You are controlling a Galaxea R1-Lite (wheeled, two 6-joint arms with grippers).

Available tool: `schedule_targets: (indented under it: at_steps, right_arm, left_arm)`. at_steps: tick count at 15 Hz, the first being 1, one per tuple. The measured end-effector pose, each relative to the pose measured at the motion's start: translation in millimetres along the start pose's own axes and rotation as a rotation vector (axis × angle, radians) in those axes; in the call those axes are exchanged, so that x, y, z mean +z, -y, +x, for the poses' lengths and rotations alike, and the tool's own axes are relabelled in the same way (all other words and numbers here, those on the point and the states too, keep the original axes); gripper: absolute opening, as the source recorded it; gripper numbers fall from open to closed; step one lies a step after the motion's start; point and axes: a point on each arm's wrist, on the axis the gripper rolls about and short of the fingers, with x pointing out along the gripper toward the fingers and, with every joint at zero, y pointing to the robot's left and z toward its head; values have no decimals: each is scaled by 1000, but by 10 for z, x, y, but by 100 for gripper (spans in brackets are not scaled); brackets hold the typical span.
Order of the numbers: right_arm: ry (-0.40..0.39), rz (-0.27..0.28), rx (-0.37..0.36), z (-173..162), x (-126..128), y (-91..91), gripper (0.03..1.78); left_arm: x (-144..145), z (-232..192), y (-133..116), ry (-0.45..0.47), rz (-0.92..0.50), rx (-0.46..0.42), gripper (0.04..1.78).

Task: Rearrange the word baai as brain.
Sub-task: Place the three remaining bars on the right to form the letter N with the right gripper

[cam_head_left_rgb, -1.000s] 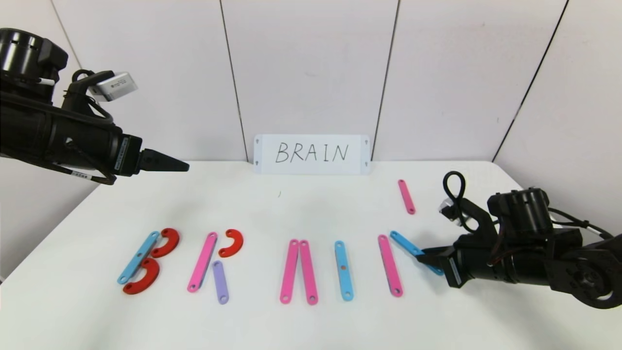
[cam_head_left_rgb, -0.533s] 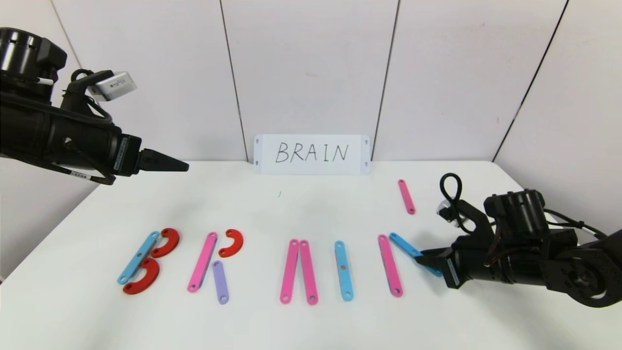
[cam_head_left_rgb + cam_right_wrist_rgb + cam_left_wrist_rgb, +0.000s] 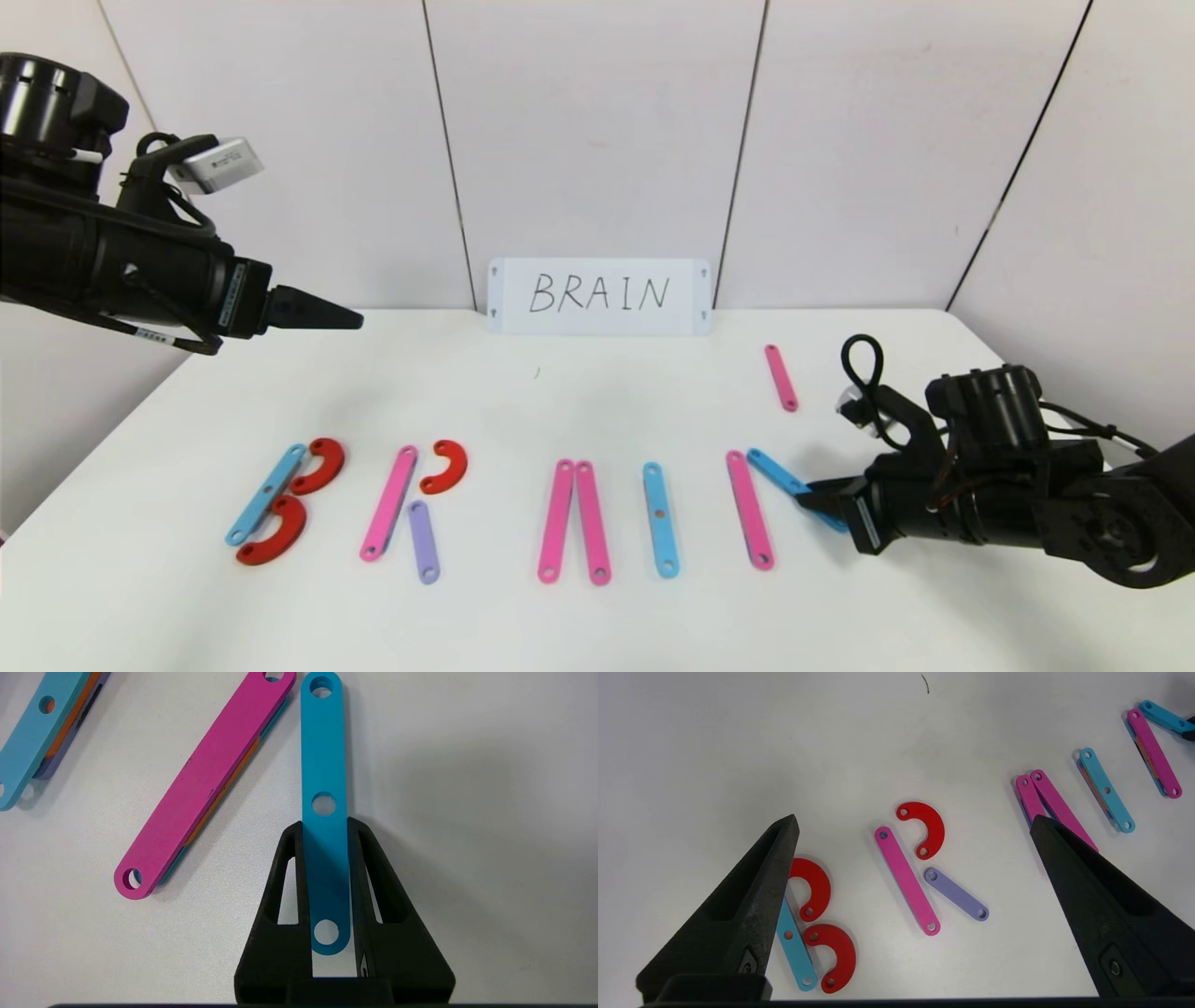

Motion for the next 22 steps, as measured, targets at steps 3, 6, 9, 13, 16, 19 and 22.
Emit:
schedule_targets:
  at_steps: [3,6,9,13,16,19,22]
  right_arm:
    - [-5,-11,0,5,-13,0,27]
    - [-5,-11,4,13,-11,2,33]
    - [-3,-10,4,15,-6,4,58]
    - [0,-7,-1,3,-3,19,125]
    - [9,-4,-9,-24,7,39,160]
    - [18,4,-16,-49,25,45,173]
    - [30,8,-15,-44,73,27,174]
  left_arm:
    - [2,-8,5,2,1,0,173]
    - [1,-13,7,3,2,0,173]
    - [0,-13,7,3,2,0,173]
    - [-3,-8,13,1,2,-3,173]
    - [-8,3,25,-3,4,-7,173]
    - [-10,2,35,-3,5,-8,173]
    - [-13,2,37,-4,5,-9,173]
